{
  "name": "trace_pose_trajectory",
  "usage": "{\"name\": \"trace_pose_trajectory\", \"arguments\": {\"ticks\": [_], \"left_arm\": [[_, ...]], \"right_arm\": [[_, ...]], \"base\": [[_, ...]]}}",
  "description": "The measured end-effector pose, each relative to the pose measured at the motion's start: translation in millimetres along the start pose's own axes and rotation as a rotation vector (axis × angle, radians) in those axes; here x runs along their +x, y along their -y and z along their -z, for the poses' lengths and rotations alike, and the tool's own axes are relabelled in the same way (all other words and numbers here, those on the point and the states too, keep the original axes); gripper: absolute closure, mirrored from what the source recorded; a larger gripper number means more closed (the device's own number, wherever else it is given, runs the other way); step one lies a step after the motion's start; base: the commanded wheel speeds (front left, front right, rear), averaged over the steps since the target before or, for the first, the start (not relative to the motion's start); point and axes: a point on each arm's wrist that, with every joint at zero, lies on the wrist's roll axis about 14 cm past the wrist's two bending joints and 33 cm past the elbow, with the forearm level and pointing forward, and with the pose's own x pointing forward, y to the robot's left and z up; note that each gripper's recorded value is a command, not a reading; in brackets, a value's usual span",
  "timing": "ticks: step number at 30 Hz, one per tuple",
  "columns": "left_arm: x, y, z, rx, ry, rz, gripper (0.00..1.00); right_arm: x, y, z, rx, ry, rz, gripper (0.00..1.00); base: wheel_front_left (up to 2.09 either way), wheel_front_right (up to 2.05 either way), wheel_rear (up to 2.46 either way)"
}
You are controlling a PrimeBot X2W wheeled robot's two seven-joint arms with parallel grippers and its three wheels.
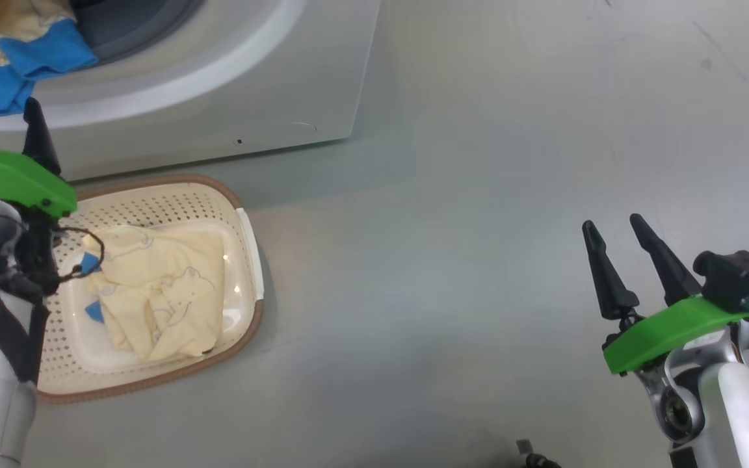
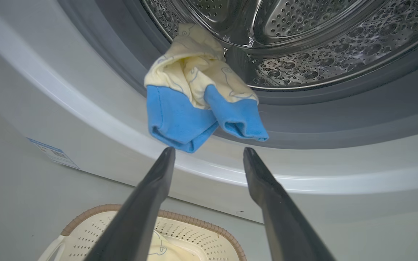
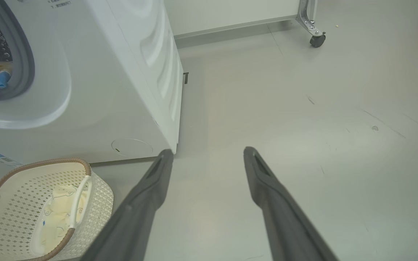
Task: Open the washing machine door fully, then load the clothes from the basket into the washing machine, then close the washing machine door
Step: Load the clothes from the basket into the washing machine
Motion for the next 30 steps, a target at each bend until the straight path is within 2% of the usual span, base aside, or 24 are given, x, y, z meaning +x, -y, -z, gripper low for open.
{"name": "trace_pose_trajectory", "arguments": {"ticks": [5,11,23,24,25,26,30], "left_arm": [[30,-1,11,-0.149,-0.028,0.001,0.0],[51,2,14,-0.271,-0.017,0.017,0.0],[63,-2,19,-0.299,0.001,0.01,0.0],[64,-1,18,-0.302,0.007,0.011,0.05],[66,-1,17,-0.304,0.014,0.016,0.5],[68,1,16,-0.306,0.015,0.024,1.0],[66,-1,22,-0.3,-0.006,0.024,1.0]], "right_arm": [[7,9,14,-0.002,-0.033,0.029,0.0],[11,14,25,0.006,-0.062,0.044,0.0],[16,11,30,0.018,-0.07,0.035,0.0],[17,10,29,0.02,-0.069,0.034,0.0],[17,10,30,0.021,-0.07,0.033,0.0],[18,10,31,0.022,-0.075,0.033,0.0],[19,8,34,0.024,-0.081,0.029,0.0]], "base": [[0.0,0.0,0.0],[0.0,0.0,0.0],[0.0,0.0,0.0],[0.0,0.0,0.0],[0.0,0.0,0.0],[0.0,0.0,0.0],[0.0,0.0,0.0]]}}
